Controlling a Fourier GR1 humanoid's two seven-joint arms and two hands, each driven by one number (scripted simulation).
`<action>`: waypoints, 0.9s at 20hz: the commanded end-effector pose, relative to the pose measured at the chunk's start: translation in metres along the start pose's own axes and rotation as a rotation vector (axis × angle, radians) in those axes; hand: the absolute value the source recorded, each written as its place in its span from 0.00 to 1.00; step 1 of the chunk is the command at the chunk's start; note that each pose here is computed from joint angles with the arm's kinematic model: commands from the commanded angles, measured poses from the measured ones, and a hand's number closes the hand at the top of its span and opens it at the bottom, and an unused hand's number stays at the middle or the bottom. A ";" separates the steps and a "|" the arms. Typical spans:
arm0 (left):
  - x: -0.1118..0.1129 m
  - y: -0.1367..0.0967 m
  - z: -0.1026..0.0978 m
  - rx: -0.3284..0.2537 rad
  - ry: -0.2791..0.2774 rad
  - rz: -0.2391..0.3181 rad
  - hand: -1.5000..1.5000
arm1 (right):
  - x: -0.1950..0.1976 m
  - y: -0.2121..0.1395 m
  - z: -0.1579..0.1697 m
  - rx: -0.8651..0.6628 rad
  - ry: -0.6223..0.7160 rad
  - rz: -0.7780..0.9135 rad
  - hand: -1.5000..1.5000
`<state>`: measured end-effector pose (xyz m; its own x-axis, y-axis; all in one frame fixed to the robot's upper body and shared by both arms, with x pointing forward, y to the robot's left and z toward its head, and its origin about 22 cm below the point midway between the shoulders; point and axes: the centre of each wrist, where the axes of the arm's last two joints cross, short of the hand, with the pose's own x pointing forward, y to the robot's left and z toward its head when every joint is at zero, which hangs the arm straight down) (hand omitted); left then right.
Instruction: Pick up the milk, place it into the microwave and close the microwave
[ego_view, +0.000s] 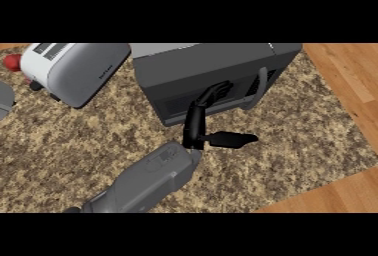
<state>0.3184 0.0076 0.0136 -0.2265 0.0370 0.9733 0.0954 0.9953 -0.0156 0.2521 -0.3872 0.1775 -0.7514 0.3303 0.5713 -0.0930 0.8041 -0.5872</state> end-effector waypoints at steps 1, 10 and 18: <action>0.011 0.004 -0.025 0.079 -0.013 0.006 0.00 | -0.002 -0.002 -0.005 0.003 0.004 0.010 1.00; 0.010 0.003 -0.025 0.070 -0.033 0.005 0.00 | -0.036 0.040 0.007 -0.089 0.009 -0.368 0.00; 0.009 0.005 -0.028 0.080 -0.041 0.019 0.00 | -0.046 0.029 0.007 -0.083 0.033 -0.455 0.00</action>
<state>0.3200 0.0042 0.0151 -0.2661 0.0687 0.9615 0.1155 0.9925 -0.0389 0.2755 -0.3787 0.1310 -0.6427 -0.0050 0.7661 -0.3257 0.9069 -0.2673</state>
